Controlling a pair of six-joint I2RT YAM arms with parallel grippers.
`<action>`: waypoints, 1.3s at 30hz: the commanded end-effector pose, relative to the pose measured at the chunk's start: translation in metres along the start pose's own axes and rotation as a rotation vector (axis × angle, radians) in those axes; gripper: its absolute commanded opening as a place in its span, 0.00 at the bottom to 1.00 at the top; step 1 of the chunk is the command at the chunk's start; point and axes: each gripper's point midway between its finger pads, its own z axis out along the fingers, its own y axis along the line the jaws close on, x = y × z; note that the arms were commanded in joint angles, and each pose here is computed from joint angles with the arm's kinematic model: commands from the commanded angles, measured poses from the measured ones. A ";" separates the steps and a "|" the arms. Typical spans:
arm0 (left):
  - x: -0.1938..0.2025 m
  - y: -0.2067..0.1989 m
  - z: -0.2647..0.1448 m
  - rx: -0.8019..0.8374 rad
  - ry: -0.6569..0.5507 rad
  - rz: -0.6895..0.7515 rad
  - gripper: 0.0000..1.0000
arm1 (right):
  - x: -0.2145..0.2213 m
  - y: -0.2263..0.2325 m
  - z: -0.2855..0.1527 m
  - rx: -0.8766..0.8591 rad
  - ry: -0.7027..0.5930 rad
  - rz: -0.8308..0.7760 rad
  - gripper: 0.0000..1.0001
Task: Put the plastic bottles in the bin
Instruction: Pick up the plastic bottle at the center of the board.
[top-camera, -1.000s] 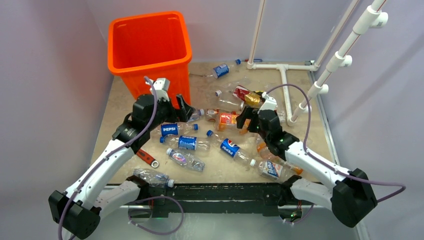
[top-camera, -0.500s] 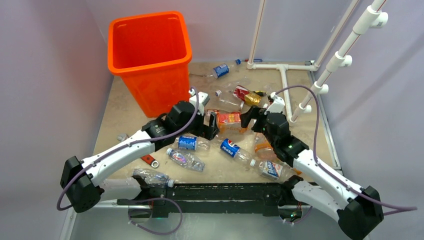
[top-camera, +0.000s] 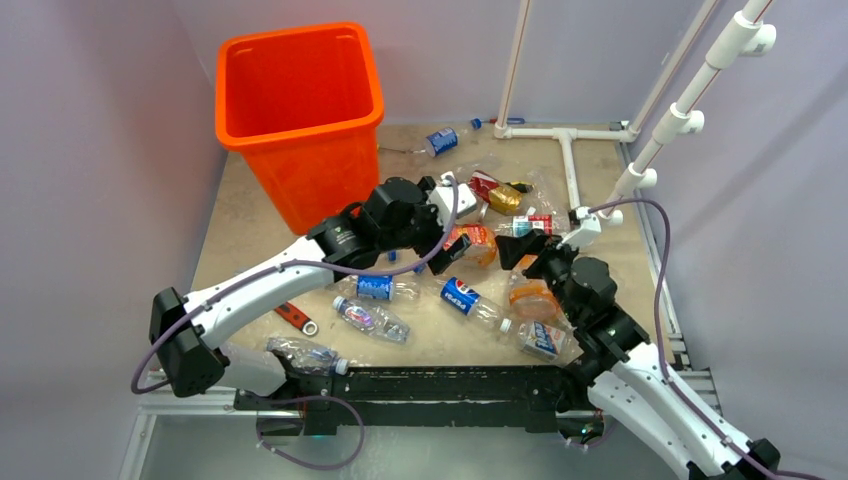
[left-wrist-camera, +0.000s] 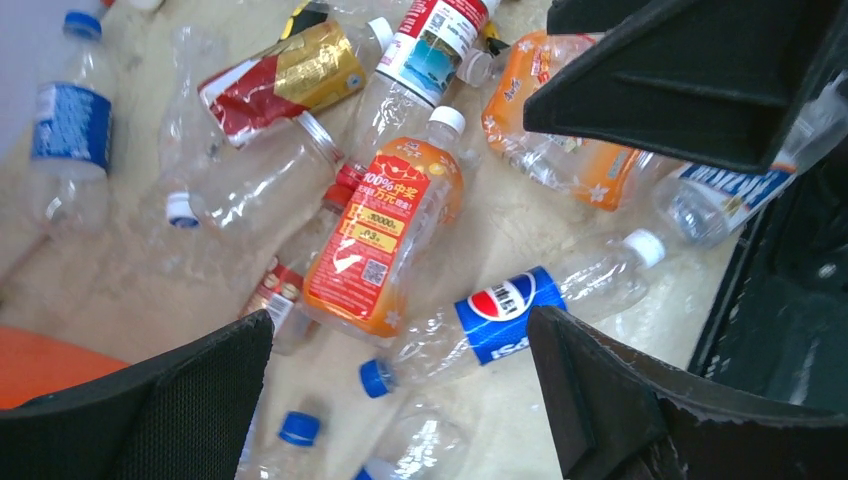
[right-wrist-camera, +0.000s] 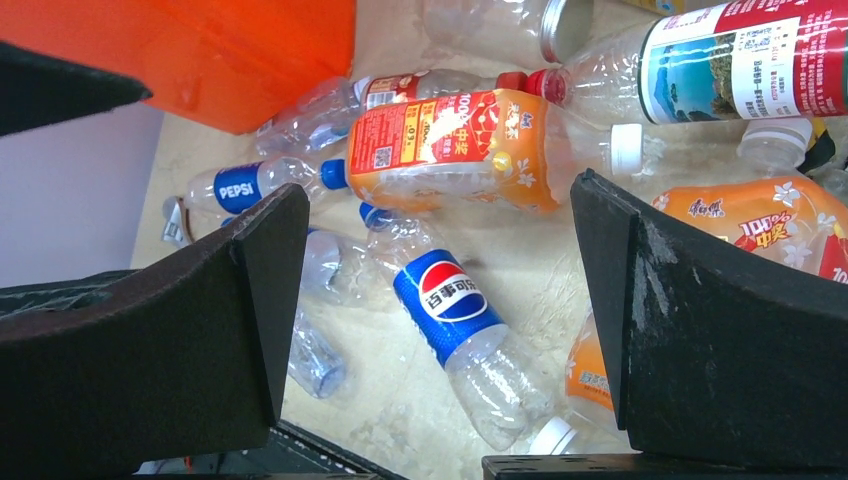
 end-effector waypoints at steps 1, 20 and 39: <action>-0.002 -0.004 0.007 0.094 0.032 0.301 0.99 | 0.000 0.001 -0.008 -0.024 -0.001 -0.009 0.99; 0.044 0.022 0.104 0.103 0.297 0.643 0.95 | -0.011 -0.001 -0.025 -0.036 -0.053 0.031 0.99; 0.089 0.027 0.149 0.181 0.352 0.561 0.74 | -0.042 0.014 -0.053 -0.143 -0.181 0.090 0.99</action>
